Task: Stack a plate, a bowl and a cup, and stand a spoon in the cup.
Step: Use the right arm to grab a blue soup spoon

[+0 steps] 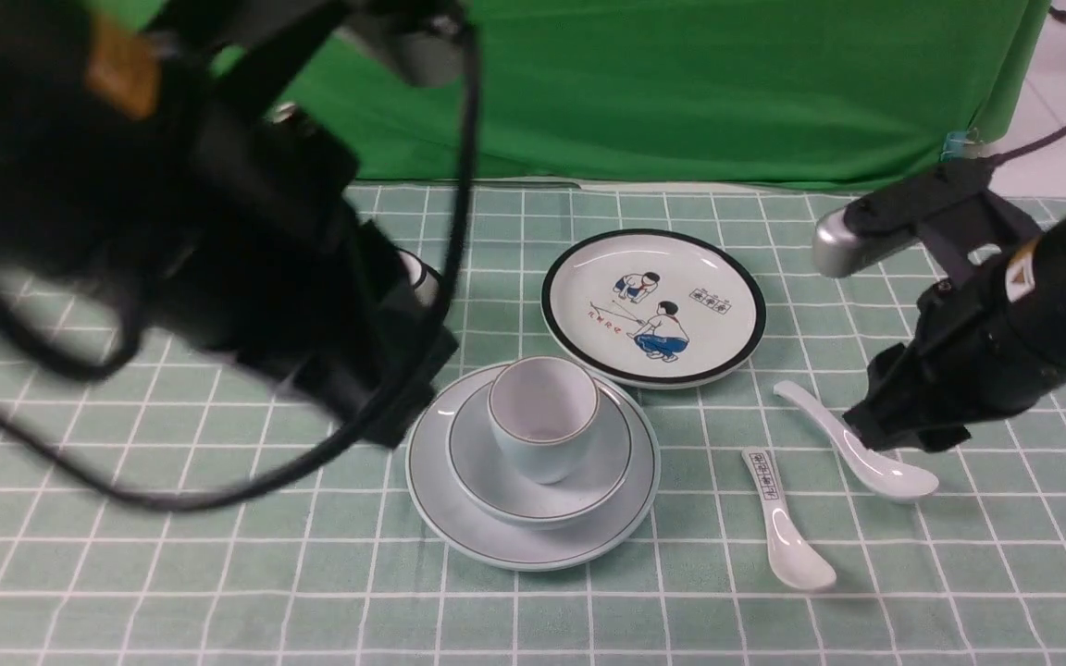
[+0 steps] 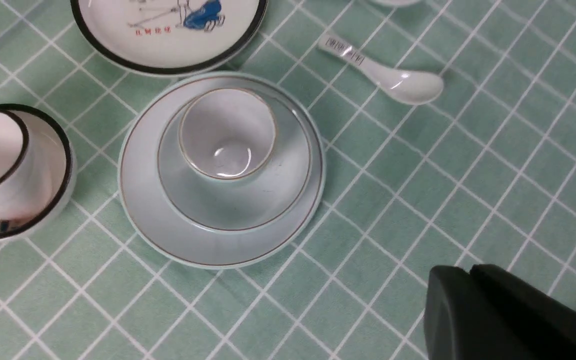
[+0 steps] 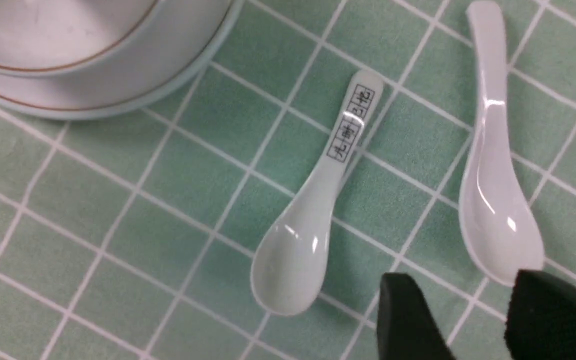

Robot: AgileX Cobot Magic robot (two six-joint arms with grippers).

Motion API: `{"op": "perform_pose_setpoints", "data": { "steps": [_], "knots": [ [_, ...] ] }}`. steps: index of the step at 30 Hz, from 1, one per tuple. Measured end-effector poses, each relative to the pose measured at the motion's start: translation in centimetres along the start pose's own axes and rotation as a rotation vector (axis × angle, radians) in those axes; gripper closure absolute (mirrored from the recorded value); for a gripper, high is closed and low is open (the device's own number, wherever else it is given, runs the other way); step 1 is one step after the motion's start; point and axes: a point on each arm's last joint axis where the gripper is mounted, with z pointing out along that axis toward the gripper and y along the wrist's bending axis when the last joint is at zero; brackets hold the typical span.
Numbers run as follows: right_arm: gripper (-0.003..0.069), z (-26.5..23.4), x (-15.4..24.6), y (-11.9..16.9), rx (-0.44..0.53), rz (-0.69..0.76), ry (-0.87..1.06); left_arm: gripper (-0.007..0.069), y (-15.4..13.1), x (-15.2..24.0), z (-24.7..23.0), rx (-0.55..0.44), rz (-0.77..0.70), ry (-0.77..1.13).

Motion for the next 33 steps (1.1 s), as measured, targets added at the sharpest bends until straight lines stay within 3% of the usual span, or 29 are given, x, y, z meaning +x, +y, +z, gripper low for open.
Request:
{"op": "perform_pose_setpoints", "data": {
  "steps": [6, 13, 21, 27, 29, 33],
  "knots": [
    [0.0282, 4.4, -3.0, -3.8, -0.058, 0.029, 0.076, 0.062, -1.5, 6.8, -1.0, 0.031, -0.105, -0.287],
    [0.0239, 10.0, -5.6, -6.0, -0.077, 0.005, 0.131, 0.0617, -1.4, 10.7, -1.5, -0.019, -0.177, -0.553],
    [0.0239, 14.1, -6.9, -7.2, -0.08, -0.001, 0.166, 0.0617, -1.5, 11.4, -1.5, -0.018, -0.185, -0.572],
    [0.0242, 14.4, -6.9, -7.3, -0.083, -0.01, 0.185, 0.0615, -1.5, 11.4, -1.5, -0.016, -0.185, -0.566],
    [0.0263, 14.4, -6.8, -7.4, -0.083, -0.013, 0.188, 0.0615, -1.5, 11.4, -1.5, -0.016, -0.185, -0.566],
    [0.0464, 14.3, -6.4, -7.2, -0.103, -0.016, 0.236, 0.0615, -1.5, 11.4, -1.5, -0.015, -0.186, -0.565]
  ]
}}
